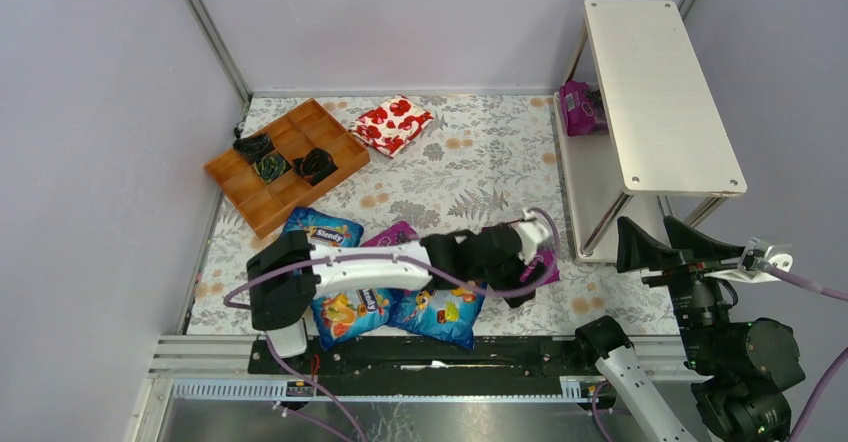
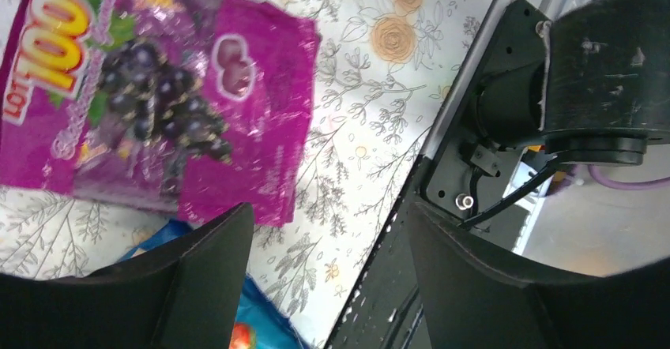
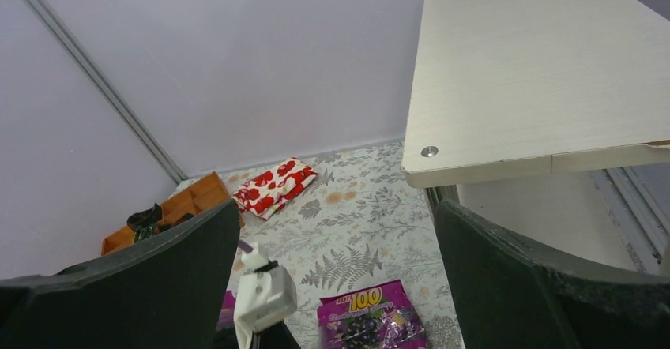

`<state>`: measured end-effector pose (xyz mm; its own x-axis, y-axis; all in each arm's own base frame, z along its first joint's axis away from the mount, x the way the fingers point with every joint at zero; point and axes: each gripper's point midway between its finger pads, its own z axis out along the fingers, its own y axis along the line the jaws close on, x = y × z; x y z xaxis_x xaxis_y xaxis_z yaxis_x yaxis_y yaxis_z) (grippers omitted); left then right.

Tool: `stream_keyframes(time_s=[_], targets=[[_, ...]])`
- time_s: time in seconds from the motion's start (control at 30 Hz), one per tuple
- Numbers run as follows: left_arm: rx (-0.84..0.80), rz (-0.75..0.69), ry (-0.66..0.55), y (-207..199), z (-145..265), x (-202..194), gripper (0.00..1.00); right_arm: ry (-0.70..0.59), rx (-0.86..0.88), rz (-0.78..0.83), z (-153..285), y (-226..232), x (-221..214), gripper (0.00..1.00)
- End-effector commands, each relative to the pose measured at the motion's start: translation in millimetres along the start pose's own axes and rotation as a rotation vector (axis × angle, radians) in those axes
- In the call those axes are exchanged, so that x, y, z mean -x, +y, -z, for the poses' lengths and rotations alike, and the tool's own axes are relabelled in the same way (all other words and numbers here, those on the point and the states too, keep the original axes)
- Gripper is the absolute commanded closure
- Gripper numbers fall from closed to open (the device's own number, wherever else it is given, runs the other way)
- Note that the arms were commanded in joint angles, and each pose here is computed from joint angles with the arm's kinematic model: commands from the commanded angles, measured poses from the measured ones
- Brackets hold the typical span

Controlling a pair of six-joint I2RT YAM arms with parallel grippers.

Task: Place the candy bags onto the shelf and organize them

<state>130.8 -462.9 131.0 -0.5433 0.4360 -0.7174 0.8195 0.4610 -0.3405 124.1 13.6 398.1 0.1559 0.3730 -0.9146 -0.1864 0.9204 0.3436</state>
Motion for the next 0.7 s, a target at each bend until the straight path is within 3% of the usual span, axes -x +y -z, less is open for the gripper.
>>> stream_keyframes(time_s=[0.0, 0.17, 0.47, 0.67], targets=[[0.172, -0.246, -0.094, -12, -10, 17, 0.3, -0.033, -0.006, 0.028, 11, -3, 15, 0.0], [0.278, -0.488, -0.056, -22, -29, -5, 0.31, -0.049, 0.0, 0.019, 19, -2, 21, 0.0], [0.476, -0.705, 0.04, 13, -61, -25, 0.28, -0.092, 0.012, -0.005, 35, -3, 33, 0.0], [0.543, -0.721, 0.026, 23, -67, -24, 0.43, -0.072, 0.012, 0.002, 37, -3, 33, 0.0]])
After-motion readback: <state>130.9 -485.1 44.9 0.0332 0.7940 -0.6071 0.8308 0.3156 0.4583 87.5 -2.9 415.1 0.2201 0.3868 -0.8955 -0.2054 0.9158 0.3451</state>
